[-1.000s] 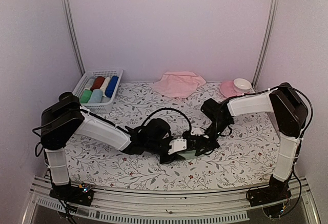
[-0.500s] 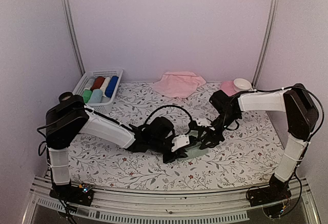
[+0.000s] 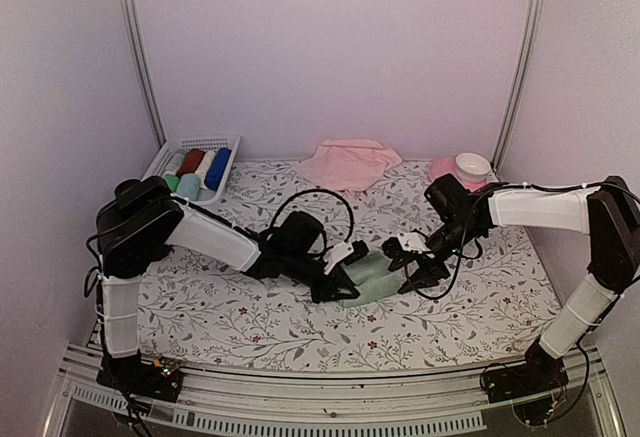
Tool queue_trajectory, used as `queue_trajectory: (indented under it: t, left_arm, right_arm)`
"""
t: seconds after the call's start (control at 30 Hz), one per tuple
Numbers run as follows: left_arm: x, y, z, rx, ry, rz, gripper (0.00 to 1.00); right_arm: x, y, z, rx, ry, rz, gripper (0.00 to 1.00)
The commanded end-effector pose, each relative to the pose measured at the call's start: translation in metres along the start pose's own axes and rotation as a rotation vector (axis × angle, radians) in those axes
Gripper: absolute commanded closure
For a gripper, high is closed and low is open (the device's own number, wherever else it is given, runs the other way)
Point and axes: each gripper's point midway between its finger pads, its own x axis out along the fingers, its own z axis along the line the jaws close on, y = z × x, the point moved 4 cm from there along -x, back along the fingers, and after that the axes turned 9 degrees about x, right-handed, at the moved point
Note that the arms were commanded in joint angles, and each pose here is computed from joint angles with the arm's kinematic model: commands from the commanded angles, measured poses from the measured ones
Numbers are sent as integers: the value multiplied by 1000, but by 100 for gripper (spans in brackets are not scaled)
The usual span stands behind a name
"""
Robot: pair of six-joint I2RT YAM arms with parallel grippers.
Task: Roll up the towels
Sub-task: Roll the towel at the center of the board.
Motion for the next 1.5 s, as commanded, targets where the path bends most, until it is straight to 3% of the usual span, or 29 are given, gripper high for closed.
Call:
queue_trajectory:
  t: [0.0, 0.23, 0.67, 0.83, 0.93, 1.07, 1.17, 1.47]
  left_arm:
    - [3, 34, 11, -179, 57, 71, 88]
    - [7, 45, 20, -273, 129, 81, 86]
    - [6, 54, 22, -313, 145, 90, 84]
    - [1, 53, 24, -320, 141, 81, 78]
    - [-4, 48, 24, -307, 139, 63, 68]
    - [-13, 39, 23, -267, 109, 30, 53]
    - [-24, 31, 23, -218, 58, 7, 48]
    - [-60, -12, -9, 131, -185, -108, 37]
  right_arm:
    - [16, -2, 0, -78, 34, 35, 43]
    - [39, 8, -10, -73, 108, 119, 43]
    - [59, 22, -30, -28, 210, 198, 44]
    - [69, 30, -32, -24, 216, 247, 48]
    - [72, 33, -35, -9, 222, 265, 55]
    - [75, 35, -39, 11, 222, 278, 66]
    - [77, 35, -36, 31, 182, 277, 73]
    - [74, 14, -12, 115, -63, 241, 78]
